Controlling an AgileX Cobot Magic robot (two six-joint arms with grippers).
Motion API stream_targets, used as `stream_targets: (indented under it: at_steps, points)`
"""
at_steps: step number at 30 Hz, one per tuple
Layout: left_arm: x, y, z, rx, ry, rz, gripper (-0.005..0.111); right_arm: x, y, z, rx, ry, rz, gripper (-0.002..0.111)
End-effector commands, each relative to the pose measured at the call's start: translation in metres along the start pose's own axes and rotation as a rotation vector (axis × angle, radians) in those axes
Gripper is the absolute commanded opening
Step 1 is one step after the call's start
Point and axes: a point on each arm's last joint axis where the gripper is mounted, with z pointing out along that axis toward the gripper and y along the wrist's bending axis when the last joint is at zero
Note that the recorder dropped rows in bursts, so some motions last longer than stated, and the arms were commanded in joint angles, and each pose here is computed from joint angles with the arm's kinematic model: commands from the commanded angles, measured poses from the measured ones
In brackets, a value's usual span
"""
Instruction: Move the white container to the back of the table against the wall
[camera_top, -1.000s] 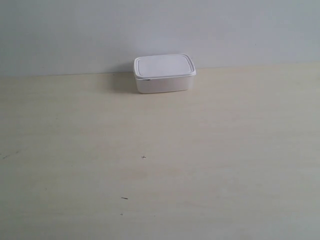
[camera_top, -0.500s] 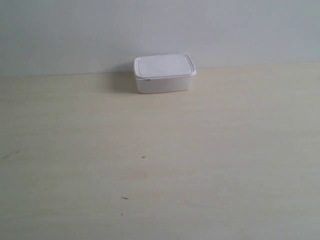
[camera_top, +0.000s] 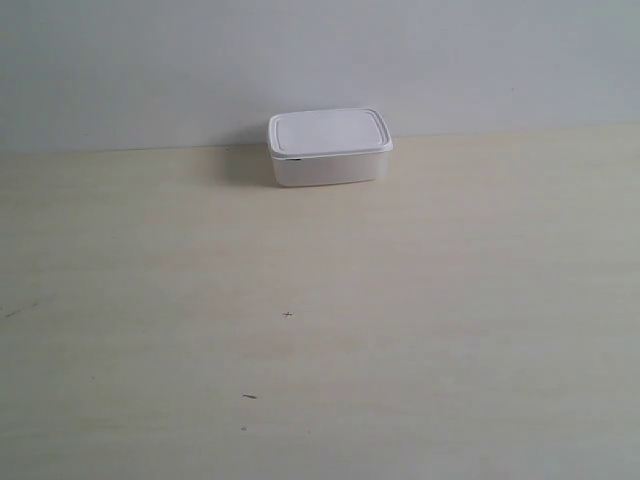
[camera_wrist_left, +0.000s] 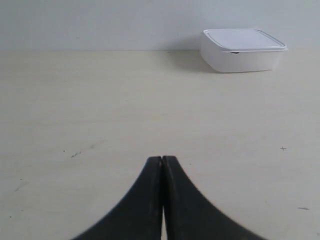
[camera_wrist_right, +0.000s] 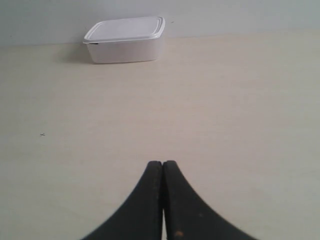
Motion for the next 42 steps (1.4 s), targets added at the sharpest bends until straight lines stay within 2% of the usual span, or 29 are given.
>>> stream_targets:
  at_steps: [1,42]
  points:
    - [0.0011,0.0001,0.0001,-0.001,0.004,0.005,0.000,0.0018,-0.0001,0.0000,0.000,0.005,0.004,0.000]
    - [0.0010,0.0001,0.0001,-0.001,0.004,0.008,0.000,0.0002,-0.0004,0.0000,0.003,-0.013,0.004,0.000]
